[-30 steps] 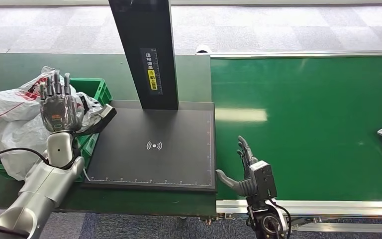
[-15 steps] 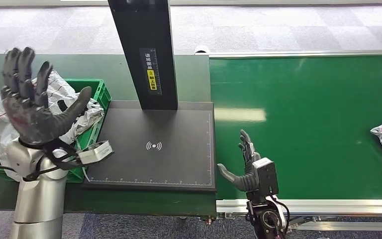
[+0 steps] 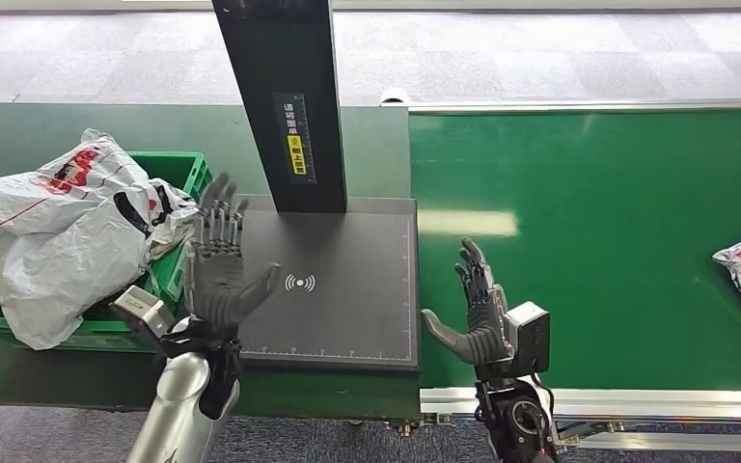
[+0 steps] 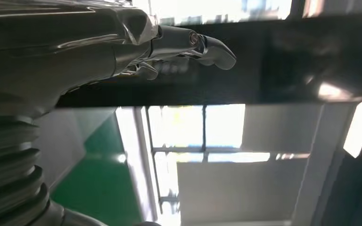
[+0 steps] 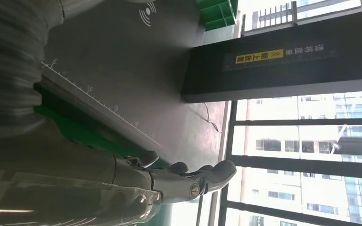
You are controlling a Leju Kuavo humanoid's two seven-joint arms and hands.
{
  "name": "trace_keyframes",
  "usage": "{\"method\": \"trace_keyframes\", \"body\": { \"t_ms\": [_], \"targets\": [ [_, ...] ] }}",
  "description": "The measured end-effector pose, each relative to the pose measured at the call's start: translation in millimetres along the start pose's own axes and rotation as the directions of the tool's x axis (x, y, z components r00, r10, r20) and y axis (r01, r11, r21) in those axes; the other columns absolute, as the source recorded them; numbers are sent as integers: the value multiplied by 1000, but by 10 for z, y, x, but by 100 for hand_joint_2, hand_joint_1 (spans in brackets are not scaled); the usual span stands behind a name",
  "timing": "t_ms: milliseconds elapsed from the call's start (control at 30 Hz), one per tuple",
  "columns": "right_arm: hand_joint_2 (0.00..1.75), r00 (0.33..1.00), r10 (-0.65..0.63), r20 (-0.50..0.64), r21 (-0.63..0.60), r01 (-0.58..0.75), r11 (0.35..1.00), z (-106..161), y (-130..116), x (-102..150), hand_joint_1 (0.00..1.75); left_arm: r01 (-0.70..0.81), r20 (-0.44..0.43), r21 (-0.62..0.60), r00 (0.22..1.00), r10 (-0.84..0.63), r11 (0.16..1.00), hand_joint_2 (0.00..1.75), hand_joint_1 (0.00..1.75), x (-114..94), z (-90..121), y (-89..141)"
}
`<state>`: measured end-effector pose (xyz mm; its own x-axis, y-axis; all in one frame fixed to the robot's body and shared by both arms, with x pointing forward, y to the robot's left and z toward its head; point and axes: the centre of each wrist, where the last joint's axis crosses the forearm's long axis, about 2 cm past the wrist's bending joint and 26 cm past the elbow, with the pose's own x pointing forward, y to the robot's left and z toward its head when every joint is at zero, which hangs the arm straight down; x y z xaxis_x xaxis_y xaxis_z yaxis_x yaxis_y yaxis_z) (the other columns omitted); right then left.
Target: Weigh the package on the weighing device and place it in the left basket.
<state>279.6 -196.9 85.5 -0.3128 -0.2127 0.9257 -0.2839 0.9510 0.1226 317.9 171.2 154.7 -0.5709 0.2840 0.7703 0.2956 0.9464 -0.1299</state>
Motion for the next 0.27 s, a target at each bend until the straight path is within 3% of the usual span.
{"method": "trace_keyframes", "body": {
  "t_ms": [133, 267],
  "targets": [
    [175, 1000, -12, -11, -9, 11, 1000, -26, 46, 39, 0, -106, -133, -121, 987, 89, 987, 175, 0, -151, 218, -37],
    [175, 1000, -22, -14, -15, 22, 1000, -21, 70, 57, 0, -124, -181, -139, 979, 98, 983, 175, 0, -215, 312, -18]
  ]
}}
